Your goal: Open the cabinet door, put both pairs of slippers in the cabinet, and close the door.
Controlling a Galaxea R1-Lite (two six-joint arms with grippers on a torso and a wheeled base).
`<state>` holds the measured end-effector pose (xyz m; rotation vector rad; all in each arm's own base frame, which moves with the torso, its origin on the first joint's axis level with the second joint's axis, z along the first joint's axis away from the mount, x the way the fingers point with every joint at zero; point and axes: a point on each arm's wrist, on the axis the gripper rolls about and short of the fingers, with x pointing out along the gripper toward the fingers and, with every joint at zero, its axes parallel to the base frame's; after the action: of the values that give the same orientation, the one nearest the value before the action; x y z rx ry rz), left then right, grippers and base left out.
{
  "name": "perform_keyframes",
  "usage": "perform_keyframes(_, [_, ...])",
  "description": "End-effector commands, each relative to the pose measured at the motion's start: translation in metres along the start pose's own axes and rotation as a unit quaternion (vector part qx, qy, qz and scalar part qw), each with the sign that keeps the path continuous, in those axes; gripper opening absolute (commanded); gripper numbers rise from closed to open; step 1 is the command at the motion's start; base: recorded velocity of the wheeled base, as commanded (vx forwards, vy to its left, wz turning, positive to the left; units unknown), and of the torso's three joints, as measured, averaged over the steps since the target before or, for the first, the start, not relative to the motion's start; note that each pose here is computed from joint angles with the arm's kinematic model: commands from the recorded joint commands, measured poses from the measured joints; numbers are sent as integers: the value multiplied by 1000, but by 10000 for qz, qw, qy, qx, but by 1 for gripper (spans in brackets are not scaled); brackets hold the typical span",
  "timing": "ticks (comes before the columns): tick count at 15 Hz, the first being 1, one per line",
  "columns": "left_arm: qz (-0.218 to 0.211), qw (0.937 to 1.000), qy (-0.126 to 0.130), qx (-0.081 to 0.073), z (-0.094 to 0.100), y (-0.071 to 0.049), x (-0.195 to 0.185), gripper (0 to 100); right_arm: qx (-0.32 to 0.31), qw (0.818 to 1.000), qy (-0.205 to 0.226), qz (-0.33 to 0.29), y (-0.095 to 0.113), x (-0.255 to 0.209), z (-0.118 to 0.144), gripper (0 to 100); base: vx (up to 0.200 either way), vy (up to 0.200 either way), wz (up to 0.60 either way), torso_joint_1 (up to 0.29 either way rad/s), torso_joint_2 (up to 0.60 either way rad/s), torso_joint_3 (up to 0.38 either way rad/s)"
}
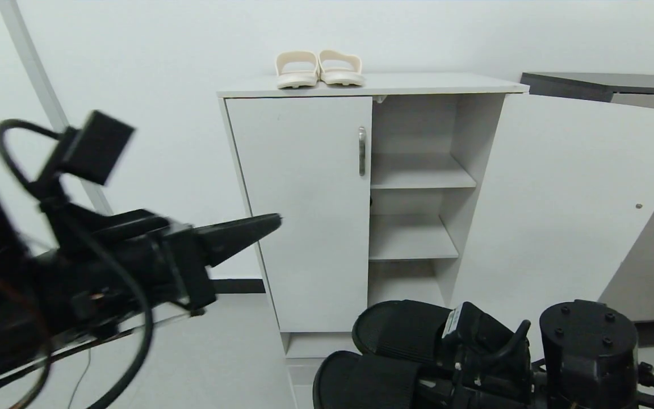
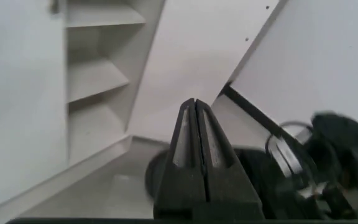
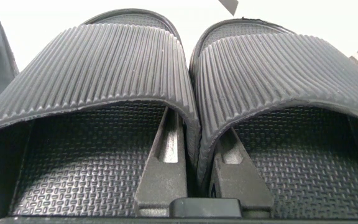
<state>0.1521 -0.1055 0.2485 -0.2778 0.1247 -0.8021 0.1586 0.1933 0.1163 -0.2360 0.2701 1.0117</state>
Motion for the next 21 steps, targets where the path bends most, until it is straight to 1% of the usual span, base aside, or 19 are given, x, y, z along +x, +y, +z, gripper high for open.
perform_keyframes(1, [571,9975,-353,213,-18,-13,-105,0,23,10000,20,-42,-3,1,-1,0,0,0,0,0,0,0])
perform_keyframes(2, [817,9957,-332,267,-27,-17,-128,0,17,10000,13,-50,-3,2,0,0,0,0,0,0,0,0])
perform_keyframes(4, [1280,9907,-373,255,-43,-20,-162,0,18,10000,7,-66,-4,2,0,0,0,0,0,0,0,0])
perform_keyframes(5, [1697,9845,-372,228,-58,-22,-181,0,23,10000,-14,-91,-5,2,1,0,0,0,0,0,0,0])
perform_keyframes(7, [2056,9766,-571,253,-70,-27,-198,0,32,9999,-20,-120,-7,2,1,0,0,0,0,0,0,0])
perform_keyframes(8, [2458,9662,-684,360,-77,-31,-205,0,31,9999,-42,-130,-7,2,2,0,0,0,0,0,0,0])
perform_keyframes(9, [2838,9545,-748,521,-82,-33,-209,0,47,9998,-47,-160,-9,2,3,0,0,0,0,0,0,0])
perform_keyframes(10, [3214,9413,-839,609,-89,-35,-211,0,39,9998,-55,-161,-9,2,3,0,0,0,0,0,0,0])
perform_keyframes(11, [3592,9265,-863,716,-97,-34,-211,0,44,9998,-54,-176,-10,2,3,0,0,0,0,0,0,0])
perform_keyframes(12, [4014,9081,-852,836,-105,-33,-210,0,51,9998,-51,-205,-11,2,3,0,0,0,0,0,0,0])
perform_keyframes(13, [4283,8956,-786,911,-117,-29,-209,0,61,9997,-51,-212,-11,2,3,0,0,0,0,0,0,0])
perform_keyframes(14, [4405,8894,-725,986,-128,-27,-208,0,62,9997,-43,-211,-11,2,2,0,0,0,0,0,0,0])
perform_keyframes(15, [4525,8825,-668,1095,-141,-22,-206,0,55,9998,-43,-211,-11,2,2,0,0,0,0,0,0,0])
perform_keyframes(16, [4569,8801,-654,1116,-146,-20,-205,0,55,9997,-42,-219,-11,2,2,0,0,0,0,0,0,0])
perform_keyframes(17, [4605,8749,-895,1207,-152,-12,-200,0,58,9997,-20,-216,-11,3,1,0,0,0,0,0,0,0])
perform_keyframes(18, [4587,8725,-976,1375,-158,-6,-197,0,58,9997,-19,-224,-11,3,1,0,0,0,0,0,0,0])
perform_keyframes(19, [4593,8702,-872,1554,-168,0,-195,0,58,9997,-19,-224,-11,3,1,0,0,0,0,0,0,0])
perform_keyframes(20, [4438,8795,-709,1564,-175,1,-196,0,43,9997,-18,-224,-11,3,1,0,0,0,0,0,0,0])
perform_keyframes(21, [4180,8945,-425,1528,-183,0,-198,0,43,9997,-17,-231,-11,3,1,0,0,0,0,0,0,0])
